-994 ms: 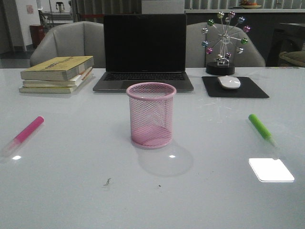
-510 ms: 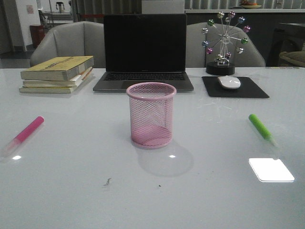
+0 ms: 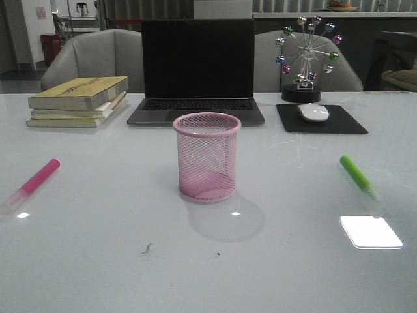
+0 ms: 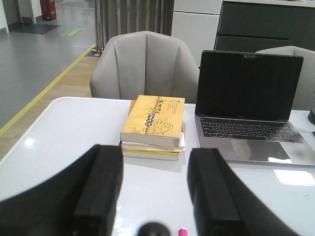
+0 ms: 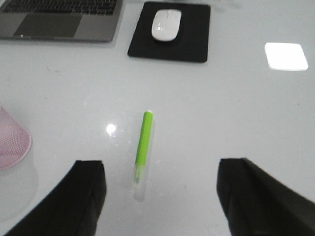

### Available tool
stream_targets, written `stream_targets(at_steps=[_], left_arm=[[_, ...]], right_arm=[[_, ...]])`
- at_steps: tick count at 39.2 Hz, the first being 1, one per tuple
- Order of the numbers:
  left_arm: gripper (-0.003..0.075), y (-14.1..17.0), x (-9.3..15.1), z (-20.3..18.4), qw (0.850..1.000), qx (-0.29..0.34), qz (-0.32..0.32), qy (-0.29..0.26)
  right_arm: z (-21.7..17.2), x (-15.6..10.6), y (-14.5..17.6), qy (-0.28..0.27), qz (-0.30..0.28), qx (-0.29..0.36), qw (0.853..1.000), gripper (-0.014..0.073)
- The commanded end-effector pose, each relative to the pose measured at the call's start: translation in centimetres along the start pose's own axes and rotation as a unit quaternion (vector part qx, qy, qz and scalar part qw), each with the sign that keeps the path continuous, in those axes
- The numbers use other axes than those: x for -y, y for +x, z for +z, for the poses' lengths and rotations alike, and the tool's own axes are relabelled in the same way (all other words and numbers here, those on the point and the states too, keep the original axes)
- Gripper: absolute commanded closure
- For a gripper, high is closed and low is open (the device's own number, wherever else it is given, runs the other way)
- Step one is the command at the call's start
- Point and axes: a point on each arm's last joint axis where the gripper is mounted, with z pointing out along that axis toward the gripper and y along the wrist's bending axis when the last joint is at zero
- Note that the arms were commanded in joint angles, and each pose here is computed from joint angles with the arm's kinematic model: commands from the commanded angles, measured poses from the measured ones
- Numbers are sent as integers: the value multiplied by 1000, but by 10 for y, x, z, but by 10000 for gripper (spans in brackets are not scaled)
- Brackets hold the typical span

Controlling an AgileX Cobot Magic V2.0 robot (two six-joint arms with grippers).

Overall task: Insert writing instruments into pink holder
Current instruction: 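Lower the right gripper over the lime-green marker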

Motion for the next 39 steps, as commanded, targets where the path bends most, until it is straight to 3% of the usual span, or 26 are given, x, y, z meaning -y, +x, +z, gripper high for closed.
stream_targets(at_steps=[1,9,19,39], left_arm=[[358,-20,1,-3,998,60,-10,1],[358,-20,1,-3,998,60,-10,1],[358,-20,1,-3,998,60,-10,1],[358,-20,1,-3,998,60,-10,1]], right_arm=[[5,-4,-30,-6,-9,20,1000,13],[41,-9,-54,-17,-17,-57,998,13],[102,-10,-61,-22,-17,-161,987,13],[186,-23,-55,-31,-36,-221,974,13]])
